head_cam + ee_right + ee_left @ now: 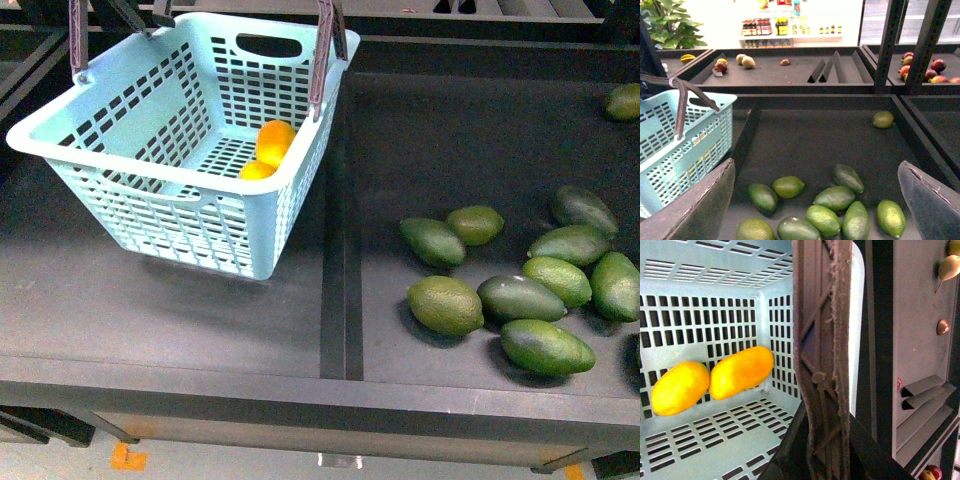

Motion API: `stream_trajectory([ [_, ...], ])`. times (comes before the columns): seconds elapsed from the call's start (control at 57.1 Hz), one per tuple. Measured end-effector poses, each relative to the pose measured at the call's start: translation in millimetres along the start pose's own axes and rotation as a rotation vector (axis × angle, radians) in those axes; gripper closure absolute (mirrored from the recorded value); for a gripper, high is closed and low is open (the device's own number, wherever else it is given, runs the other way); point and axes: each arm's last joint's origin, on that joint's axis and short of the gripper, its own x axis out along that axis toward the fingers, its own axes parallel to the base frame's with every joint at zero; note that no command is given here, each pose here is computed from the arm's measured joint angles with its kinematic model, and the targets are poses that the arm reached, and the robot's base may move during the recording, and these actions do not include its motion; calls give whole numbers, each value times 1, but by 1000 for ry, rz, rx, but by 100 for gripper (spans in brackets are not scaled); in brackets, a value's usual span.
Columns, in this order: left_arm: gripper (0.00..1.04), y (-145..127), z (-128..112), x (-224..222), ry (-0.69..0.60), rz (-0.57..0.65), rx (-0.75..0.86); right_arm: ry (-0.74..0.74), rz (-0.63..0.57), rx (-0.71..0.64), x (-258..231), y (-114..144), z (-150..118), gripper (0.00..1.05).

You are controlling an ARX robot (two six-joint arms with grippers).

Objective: Pick lemon and mango into basket

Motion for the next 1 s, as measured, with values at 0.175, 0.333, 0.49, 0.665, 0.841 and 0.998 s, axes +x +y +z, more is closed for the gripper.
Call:
stream_trajectory([
  [0.175,87,22,2,-10,-12,39,5,0,0,0,0,0,0,9],
  [0.333,59,34,3,-26,-53,45,-26,0,0,0,0,0,0,9],
  [0.49,33,36,10,-43,-122,20,-66,0,0,0,0,0,0,9],
  [0.665,6,35,18,-90,-215,7,-54,0,0,0,0,0,0,9],
  [0.841,7,51,19,-140,-261,131,94,0,0,0,0,0,0,9],
  [0.998,16,56,24,-151,-128,-38,256,0,0,0,0,0,0,9],
])
